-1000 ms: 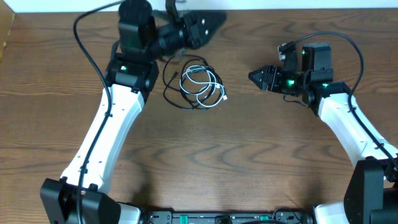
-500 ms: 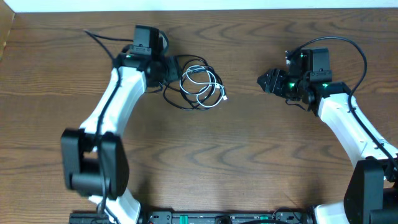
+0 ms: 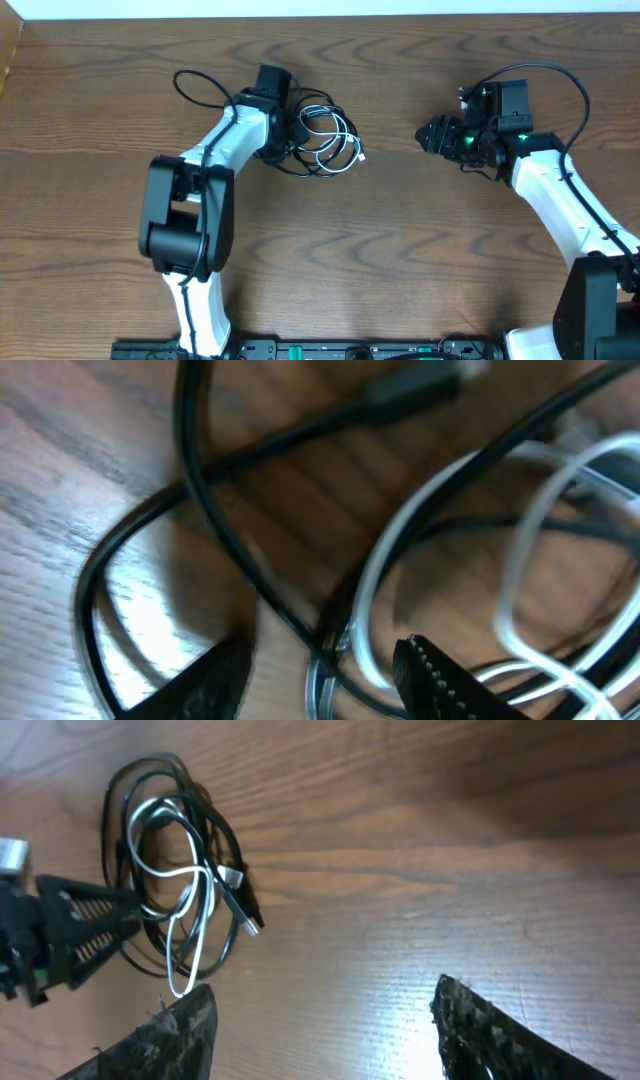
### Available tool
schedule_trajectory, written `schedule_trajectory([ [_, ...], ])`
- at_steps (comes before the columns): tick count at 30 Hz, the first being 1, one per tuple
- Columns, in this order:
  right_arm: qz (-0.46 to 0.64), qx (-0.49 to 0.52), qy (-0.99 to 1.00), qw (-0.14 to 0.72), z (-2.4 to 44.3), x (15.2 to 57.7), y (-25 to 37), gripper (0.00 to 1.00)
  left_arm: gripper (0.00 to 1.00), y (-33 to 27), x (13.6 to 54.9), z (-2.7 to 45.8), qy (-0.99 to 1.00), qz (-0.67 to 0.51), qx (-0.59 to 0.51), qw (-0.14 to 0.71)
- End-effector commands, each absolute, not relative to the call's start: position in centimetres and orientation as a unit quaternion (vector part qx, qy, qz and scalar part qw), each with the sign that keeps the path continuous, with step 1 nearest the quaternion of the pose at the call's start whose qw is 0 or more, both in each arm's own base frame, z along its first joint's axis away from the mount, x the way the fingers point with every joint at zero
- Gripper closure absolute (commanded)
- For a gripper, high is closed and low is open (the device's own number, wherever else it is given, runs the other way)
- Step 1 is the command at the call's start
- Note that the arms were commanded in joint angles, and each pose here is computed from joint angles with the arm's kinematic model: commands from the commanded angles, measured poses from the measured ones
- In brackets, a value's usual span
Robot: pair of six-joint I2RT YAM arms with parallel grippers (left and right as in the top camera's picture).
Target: Untangle cables
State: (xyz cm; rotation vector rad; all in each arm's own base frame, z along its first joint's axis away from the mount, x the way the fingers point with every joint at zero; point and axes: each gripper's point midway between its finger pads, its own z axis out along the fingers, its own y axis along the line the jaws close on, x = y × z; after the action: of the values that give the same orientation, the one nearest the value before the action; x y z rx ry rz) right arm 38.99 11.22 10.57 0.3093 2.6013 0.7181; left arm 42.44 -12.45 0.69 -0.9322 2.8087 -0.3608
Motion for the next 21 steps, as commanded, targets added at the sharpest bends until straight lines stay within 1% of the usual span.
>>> schedule_trajectory([
  [1,0.247,0.120,0.940,0.205,10.2,38.8,10.9,0.34,0.49,-10.3,42.4,-0.9,0.910,-0.050,-0.398,0.105],
  [4,0.245,0.122,0.941,0.199,10.1,38.5,10.9,0.34,0.50,-10.3,43.2,-0.6,0.906,-0.051,-0.402,0.125],
  [7,0.244,0.122,0.941,0.198,10.1,38.5,10.9,0.34,0.54,-10.3,43.4,-0.6,0.905,-0.052,-0.402,0.131],
  [14,0.245,0.122,0.941,0.197,10.0,38.4,10.9,0.34,0.55,-8.7,43.7,-0.7,0.899,-0.014,-0.408,0.157],
  [16,0.245,0.122,0.941,0.197,10.0,38.4,10.9,0.34,0.55,-8.7,43.6,-1.1,0.900,-0.011,-0.408,0.152],
  [21,0.244,0.123,0.942,0.196,10.0,38.4,10.9,0.34,0.61,-9.0,43.0,-2.8,0.905,0.001,-0.403,0.137],
])
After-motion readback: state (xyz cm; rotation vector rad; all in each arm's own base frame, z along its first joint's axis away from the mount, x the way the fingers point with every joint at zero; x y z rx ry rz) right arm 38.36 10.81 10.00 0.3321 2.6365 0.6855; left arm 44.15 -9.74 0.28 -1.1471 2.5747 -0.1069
